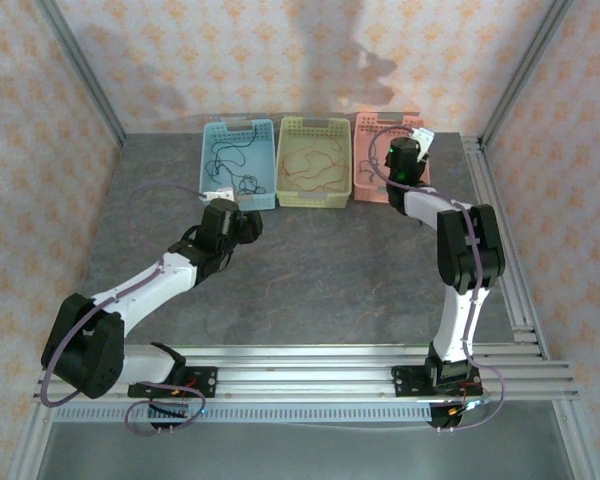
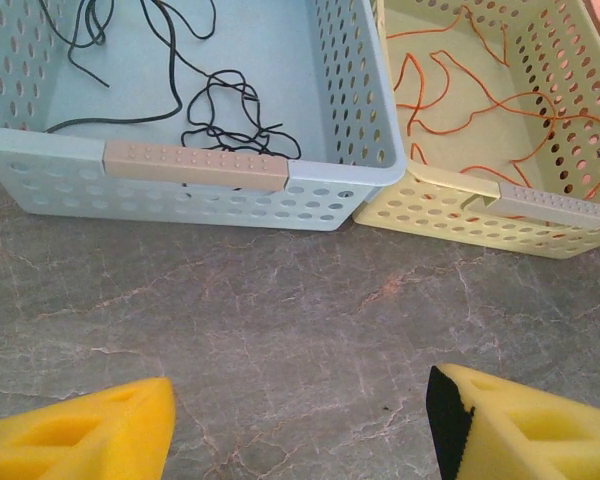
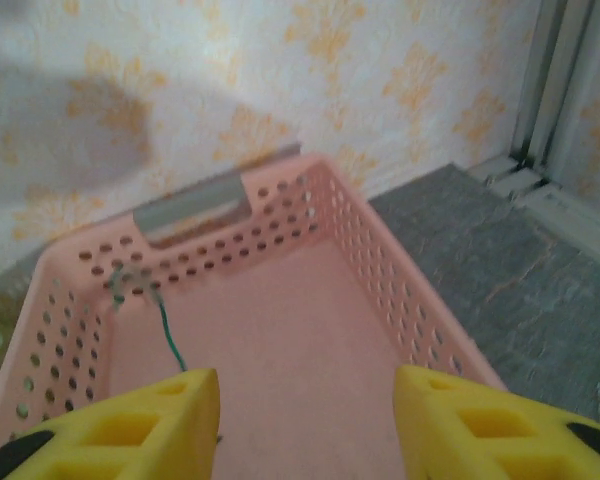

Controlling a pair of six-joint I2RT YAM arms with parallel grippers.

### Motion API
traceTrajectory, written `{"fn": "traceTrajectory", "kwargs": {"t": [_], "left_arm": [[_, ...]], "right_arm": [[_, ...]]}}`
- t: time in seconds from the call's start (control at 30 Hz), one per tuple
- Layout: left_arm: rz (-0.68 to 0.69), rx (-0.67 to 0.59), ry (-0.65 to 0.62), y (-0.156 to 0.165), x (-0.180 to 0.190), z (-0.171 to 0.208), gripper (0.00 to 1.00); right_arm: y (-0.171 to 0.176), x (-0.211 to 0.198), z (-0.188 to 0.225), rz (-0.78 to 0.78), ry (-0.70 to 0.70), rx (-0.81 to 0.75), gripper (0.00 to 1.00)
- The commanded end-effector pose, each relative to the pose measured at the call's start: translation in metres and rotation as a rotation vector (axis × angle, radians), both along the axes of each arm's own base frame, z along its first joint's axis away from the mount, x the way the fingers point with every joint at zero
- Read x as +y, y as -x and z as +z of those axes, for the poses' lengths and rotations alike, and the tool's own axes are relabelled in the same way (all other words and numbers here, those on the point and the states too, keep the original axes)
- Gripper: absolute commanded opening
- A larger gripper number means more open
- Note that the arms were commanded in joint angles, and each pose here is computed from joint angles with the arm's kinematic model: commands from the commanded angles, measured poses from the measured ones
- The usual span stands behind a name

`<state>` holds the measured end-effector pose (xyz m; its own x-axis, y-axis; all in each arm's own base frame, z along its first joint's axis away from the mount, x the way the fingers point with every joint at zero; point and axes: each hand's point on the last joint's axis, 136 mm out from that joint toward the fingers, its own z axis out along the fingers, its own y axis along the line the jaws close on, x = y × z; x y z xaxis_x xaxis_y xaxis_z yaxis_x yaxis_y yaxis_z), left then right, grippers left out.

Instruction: Untangle the cables

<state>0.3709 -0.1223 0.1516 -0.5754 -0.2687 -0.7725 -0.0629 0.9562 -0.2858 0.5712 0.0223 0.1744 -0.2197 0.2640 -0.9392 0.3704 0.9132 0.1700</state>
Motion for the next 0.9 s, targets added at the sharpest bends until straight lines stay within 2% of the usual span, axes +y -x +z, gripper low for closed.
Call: {"fn": "traceTrajectory", "kwargs": {"t": [0.0, 0.07, 0.23, 0.5, 0.67, 0.87], "left_arm": [[0.014, -0.014, -0.015, 0.005, 0.003, 0.004, 0.68], [0.012, -0.015, -0.014, 0.005, 0.003, 0.004, 0.68], [0.011, -0.020, -0.012, 0.005, 0.002, 0.006, 0.68], [0.017, -0.016, -0.019, 0.005, 0.003, 0.005, 0.68], [0.019, -0.016, -0.020, 0.004, 0.004, 0.005, 0.68], [0.017, -0.016, -0.021, 0.005, 0.004, 0.005, 0.68]], "right_arm": [[0.012, -0.001, 0.029, 0.025, 0.008, -0.030, 0.50], [0.025, -0.008, 0.036, 0.007, 0.007, -0.036, 0.50], [0.076, -0.041, 0.043, -0.102, -0.123, -0.086, 0.49], [0.147, -0.074, 0.012, -0.222, -0.217, -0.074, 0.49], [0.160, -0.086, -0.028, -0.207, -0.334, 0.028, 0.49], [0.158, -0.077, -0.062, -0.173, -0.374, 0.130, 0.49]]}}
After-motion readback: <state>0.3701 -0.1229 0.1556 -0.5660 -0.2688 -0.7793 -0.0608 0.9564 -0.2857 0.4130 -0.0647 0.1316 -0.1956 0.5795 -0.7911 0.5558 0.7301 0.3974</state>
